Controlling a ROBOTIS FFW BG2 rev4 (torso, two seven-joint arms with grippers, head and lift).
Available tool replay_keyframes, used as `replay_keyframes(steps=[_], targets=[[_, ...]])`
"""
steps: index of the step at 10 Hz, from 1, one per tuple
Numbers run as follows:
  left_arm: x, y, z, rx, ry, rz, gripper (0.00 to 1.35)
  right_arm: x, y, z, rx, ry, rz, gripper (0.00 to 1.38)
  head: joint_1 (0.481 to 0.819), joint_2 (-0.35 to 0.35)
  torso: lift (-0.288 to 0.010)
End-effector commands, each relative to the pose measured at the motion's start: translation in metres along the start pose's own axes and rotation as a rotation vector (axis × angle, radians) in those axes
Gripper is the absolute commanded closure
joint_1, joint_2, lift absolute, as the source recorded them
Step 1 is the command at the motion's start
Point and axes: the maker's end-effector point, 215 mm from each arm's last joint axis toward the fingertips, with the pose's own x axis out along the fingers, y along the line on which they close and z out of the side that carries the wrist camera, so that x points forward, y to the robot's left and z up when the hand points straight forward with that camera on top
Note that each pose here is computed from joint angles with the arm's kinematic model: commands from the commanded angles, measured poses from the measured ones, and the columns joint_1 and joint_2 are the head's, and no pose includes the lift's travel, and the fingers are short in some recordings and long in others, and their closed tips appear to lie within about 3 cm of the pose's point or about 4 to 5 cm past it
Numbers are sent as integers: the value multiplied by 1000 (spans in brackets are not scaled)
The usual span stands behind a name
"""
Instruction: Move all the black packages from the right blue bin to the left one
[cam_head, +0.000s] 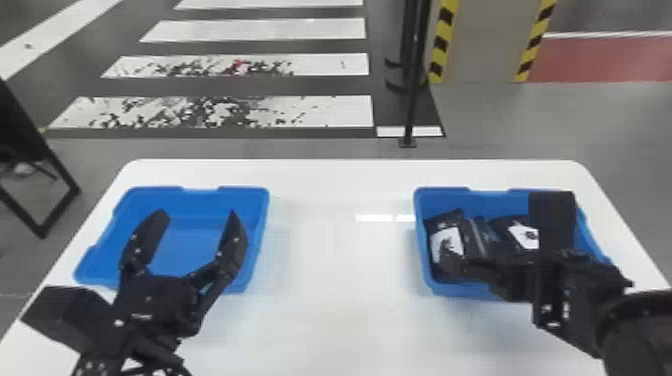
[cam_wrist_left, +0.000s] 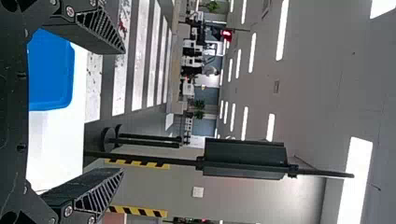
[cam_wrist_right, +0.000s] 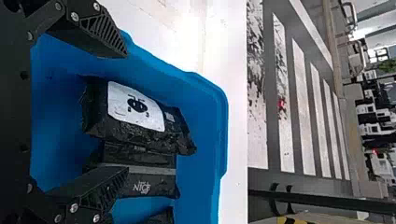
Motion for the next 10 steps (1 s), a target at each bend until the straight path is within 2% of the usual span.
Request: replay_keyframes(steps=[1, 5, 6, 9, 10], targets=[[0, 1, -1, -3, 0, 2, 142, 6, 0, -3, -1, 14, 1, 179, 695, 63, -140], [-1, 1, -1, -3, -2, 3, 142, 23, 1, -3, -5, 20, 14, 211, 695, 70, -140], [-1, 2, -2, -3, -2, 4, 142, 27, 4, -6, 0, 29, 24, 311, 695, 73, -140], [-1, 3, -3, -5, 0, 7, 142, 33, 19, -9, 16, 32, 66, 900, 695, 88, -140], [-1, 3, -2, -7, -6, 7, 142, 34, 24, -6, 33, 13, 85, 1035, 695, 96, -140]])
